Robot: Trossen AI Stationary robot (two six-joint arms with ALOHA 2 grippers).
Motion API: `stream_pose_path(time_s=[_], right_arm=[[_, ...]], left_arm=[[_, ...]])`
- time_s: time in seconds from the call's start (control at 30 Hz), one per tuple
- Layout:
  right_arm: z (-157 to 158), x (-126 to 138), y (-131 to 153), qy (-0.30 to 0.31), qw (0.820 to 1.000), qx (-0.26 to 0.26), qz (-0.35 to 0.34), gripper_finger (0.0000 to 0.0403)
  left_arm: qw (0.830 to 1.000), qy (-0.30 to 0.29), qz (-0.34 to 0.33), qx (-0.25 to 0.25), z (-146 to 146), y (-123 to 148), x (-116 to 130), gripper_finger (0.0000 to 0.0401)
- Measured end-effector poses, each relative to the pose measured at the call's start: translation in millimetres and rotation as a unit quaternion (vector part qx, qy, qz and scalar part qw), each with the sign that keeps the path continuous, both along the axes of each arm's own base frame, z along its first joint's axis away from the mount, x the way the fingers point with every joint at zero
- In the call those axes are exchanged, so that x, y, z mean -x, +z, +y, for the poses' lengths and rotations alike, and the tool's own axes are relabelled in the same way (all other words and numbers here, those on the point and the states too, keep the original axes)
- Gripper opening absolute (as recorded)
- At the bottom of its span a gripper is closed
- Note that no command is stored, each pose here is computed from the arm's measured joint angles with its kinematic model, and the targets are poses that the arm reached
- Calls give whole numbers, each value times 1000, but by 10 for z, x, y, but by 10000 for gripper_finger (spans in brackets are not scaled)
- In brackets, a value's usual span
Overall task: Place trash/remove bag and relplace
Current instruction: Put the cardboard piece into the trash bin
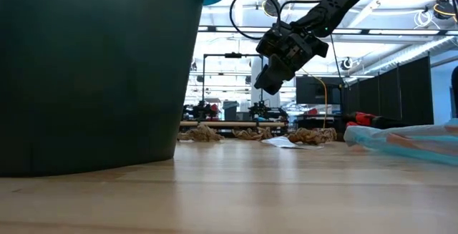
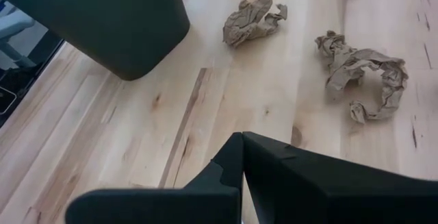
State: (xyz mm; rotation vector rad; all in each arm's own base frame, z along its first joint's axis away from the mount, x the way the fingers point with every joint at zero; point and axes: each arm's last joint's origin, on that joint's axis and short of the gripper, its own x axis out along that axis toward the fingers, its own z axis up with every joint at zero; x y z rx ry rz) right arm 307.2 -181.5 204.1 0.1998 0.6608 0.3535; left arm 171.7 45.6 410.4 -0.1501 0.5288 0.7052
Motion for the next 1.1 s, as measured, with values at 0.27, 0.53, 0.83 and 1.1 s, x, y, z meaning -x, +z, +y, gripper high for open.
stream_pose_path(time_s=[0.27, 0.53, 0.83, 1.1], right_arm=[[-1, 1, -1, -1, 1000, -2, 1, 0], [245, -192, 42, 42, 998, 19, -33, 0], [598, -439, 109, 47, 997, 31, -55, 0], [670, -630, -30, -33, 999, 16, -37, 23]], left_arm=[[985, -163, -53, 31, -417, 118, -78, 0], [968, -229, -50, 94, -814, 35, -202, 0], [961, -210, -40, 177, -1173, -81, -181, 0], [946, -209, -27, 248, -1486, -182, -177, 0]])
